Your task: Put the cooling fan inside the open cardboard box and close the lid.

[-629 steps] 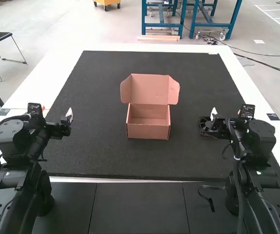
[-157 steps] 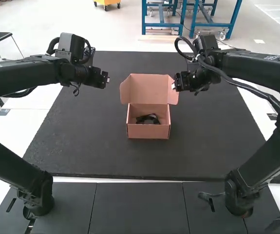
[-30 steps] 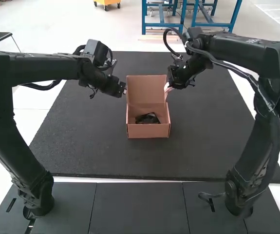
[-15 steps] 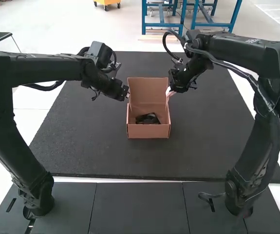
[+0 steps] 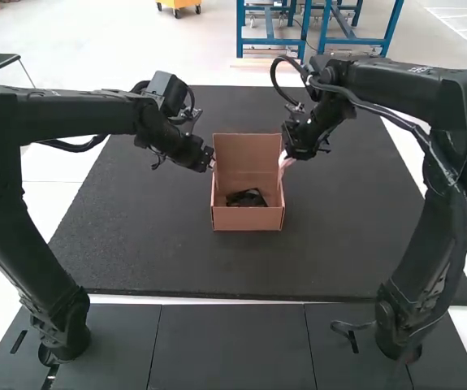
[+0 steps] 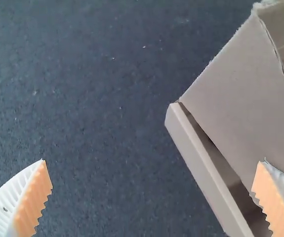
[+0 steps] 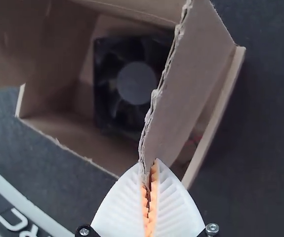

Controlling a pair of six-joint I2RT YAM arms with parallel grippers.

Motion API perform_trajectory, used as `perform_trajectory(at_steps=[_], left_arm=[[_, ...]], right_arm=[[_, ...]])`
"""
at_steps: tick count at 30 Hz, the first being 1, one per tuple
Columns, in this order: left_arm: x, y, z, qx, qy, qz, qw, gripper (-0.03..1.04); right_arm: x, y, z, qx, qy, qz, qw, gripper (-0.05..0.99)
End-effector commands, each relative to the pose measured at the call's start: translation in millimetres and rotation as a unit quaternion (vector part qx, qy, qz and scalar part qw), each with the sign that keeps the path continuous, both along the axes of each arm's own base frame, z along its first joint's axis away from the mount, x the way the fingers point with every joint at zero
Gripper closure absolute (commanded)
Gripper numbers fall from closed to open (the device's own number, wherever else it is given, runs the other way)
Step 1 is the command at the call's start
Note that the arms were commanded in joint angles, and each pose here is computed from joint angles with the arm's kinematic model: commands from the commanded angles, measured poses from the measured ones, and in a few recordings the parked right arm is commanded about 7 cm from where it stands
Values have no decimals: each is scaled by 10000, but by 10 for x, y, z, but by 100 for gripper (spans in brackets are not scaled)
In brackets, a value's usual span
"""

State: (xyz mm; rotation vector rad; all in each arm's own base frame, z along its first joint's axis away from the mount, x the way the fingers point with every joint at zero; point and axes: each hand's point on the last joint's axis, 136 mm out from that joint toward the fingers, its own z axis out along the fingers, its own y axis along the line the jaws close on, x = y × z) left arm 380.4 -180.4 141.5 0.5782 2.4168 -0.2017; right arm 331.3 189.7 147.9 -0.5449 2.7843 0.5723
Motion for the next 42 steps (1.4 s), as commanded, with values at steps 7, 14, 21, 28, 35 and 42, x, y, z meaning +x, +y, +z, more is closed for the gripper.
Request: perform_trajectory(at_steps=[7,14,21,28,35,42], left_arm=[[-36,-60,129,-80,-73,-101,9999,5],[-129,-50,23,8,106,-145,9998,5],[-254,-30,-96,121,332,-196,9992,5],[-343,37,-160,219,497,-186,9983,5],[-210,295,-24,279,287,187,9990,5],[140,588,397,120,-467,768,9959,5]], right_arm=[[-143,-24,-151,-258,147,332,9990,95],[-227,-69,-231,-366,287,412,9981,95],[-326,-134,-342,-524,452,507,9963,95],[-362,-146,-389,-539,519,511,9959,95],[-192,-74,-169,-408,184,480,9978,38],[-212,-36,101,-280,128,544,9980,20]])
